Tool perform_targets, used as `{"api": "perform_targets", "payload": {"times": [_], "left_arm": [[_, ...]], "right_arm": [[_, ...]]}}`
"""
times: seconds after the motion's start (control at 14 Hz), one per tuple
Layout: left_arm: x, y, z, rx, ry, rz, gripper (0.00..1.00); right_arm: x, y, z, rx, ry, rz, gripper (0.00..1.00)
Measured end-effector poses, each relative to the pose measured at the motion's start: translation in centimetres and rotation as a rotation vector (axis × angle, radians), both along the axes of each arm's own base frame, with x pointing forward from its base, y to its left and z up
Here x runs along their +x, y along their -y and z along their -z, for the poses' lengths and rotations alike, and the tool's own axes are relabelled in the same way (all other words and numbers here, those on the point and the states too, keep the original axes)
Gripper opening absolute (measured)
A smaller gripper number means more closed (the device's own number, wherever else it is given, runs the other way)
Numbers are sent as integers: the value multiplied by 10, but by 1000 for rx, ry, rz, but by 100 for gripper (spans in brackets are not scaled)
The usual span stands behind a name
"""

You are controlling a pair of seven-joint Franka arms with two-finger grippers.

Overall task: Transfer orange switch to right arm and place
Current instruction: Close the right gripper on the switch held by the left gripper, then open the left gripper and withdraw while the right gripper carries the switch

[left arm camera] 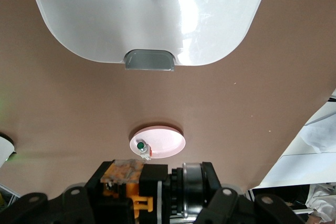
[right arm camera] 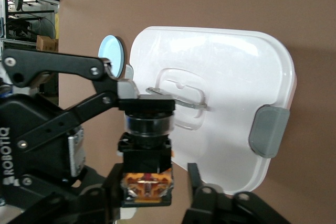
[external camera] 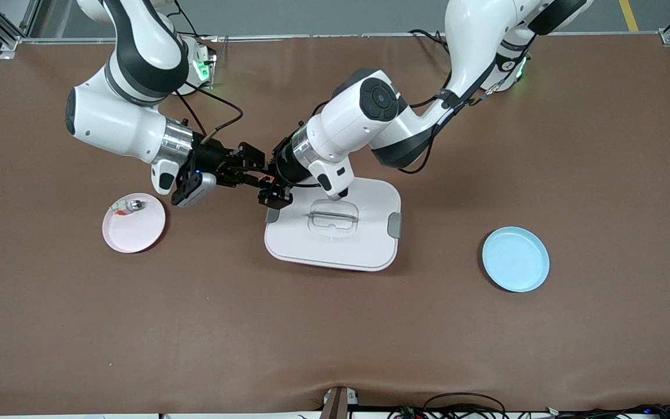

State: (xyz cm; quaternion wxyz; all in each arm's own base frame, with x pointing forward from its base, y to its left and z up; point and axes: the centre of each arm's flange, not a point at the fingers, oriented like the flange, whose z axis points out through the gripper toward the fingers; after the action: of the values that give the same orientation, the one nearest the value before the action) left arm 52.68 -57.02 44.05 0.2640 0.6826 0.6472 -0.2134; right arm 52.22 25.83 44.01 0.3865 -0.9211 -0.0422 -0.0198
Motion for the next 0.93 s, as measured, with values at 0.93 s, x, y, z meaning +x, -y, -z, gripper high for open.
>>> {"api": "perform_targets", "payload": {"times": [0.93], "left_arm": [[5, -1, -10, -16, 18, -2, 100]], "right_arm": [[1, -10, -11, -108, 55, -61, 40]]}}
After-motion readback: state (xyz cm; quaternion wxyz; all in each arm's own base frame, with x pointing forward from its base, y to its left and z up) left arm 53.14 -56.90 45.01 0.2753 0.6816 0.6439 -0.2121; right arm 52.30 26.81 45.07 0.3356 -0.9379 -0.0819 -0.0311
